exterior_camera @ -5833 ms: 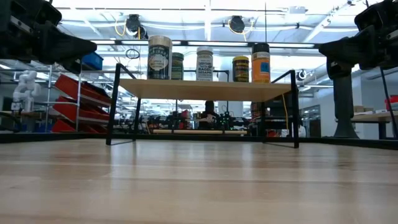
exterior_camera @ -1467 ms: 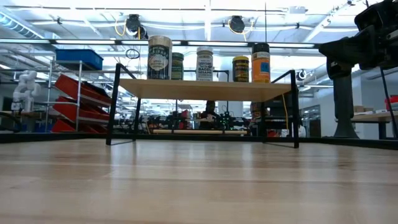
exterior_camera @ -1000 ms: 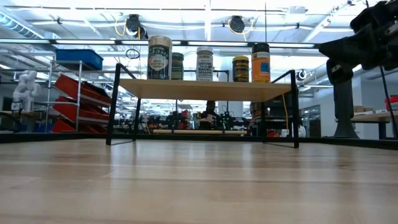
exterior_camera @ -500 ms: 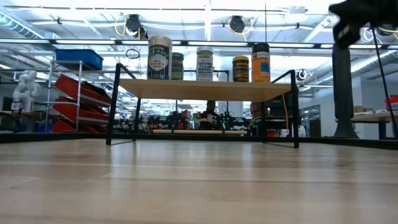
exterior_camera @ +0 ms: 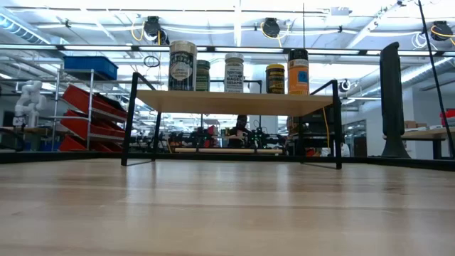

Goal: Shelf spices
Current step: Remove the brown seasoning bottle from the shelf

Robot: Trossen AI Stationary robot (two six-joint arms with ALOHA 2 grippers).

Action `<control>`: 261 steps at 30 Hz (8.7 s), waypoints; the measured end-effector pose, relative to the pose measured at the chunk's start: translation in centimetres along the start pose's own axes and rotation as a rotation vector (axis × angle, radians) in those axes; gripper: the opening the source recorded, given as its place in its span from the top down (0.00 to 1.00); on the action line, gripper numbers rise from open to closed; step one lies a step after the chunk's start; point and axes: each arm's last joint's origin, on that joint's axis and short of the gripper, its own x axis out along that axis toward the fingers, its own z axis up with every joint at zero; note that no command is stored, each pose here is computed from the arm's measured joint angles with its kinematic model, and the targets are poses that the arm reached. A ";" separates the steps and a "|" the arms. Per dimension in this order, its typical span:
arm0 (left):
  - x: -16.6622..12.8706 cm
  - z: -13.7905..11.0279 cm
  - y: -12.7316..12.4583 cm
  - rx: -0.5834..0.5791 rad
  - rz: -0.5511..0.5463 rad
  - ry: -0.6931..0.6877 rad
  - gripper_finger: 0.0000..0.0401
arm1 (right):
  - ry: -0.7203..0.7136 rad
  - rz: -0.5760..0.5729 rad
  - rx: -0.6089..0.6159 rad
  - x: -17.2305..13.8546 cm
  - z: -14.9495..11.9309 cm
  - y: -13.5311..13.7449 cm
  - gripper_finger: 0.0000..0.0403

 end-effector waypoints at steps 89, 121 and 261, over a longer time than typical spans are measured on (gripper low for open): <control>17.0 -4.6 7.0 -0.063 0.350 0.926 0.10 | 0.301 -0.032 0.048 8.6 -8.2 0.8 1.00; 17.8 -8.2 11.8 -0.125 0.260 1.125 0.00 | 0.298 -0.005 0.079 8.6 -8.2 0.9 1.00; 28.9 -21.5 -6.6 0.049 0.074 1.231 0.30 | 0.421 -0.010 0.195 7.4 -9.2 0.9 1.00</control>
